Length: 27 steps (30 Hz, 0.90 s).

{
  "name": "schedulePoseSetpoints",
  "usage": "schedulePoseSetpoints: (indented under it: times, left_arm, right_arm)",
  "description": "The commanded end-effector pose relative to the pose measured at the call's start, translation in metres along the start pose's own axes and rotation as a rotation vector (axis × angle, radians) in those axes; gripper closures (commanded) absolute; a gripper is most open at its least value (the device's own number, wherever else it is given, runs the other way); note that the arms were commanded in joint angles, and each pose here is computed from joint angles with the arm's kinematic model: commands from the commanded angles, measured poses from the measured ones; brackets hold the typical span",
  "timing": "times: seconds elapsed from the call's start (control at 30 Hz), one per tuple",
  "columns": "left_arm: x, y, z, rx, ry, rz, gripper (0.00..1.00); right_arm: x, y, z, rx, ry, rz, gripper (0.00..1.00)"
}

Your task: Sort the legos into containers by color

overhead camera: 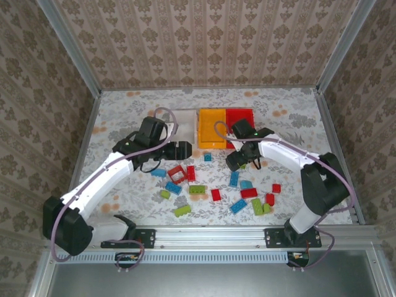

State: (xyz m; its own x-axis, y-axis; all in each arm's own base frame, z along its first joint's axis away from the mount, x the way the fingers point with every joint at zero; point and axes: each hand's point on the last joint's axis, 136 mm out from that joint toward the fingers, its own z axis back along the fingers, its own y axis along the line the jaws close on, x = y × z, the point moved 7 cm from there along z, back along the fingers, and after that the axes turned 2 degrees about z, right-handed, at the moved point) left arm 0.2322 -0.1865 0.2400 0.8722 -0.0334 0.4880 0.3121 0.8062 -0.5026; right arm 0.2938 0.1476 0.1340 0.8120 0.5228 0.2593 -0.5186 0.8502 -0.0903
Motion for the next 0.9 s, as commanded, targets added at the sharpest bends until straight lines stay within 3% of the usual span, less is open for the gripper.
schedulePoseSetpoints:
  times: [0.0, 0.27, 0.57, 0.7, 0.87]
  left_arm:
    - [-0.004, -0.005, 0.002, -0.039, -0.028, -0.001, 0.20]
    - [-0.009, -0.007, 0.000, -0.031, -0.024, -0.001, 0.20]
    - [-0.011, -0.005, 0.001, -0.014, -0.019, -0.004, 0.22]
    - [-0.007, -0.008, 0.001, -0.019, -0.030, -0.002, 0.22]
    - [0.006, -0.018, 0.004, -0.031, -0.059, -0.014, 0.22]
  right_arm:
    - [0.003, -0.001, -0.008, -0.074, 0.060, 0.040, 0.14]
    - [0.011, -0.001, -0.032, -0.100, 0.103, 0.017, 0.25]
    - [0.009, 0.005, -0.044, -0.049, 0.105, -0.021, 0.62]
    - [0.014, 0.005, -0.035, -0.050, 0.067, -0.046, 0.78]
    - [0.025, -0.015, 0.003, -0.090, -0.036, -0.166, 0.83]
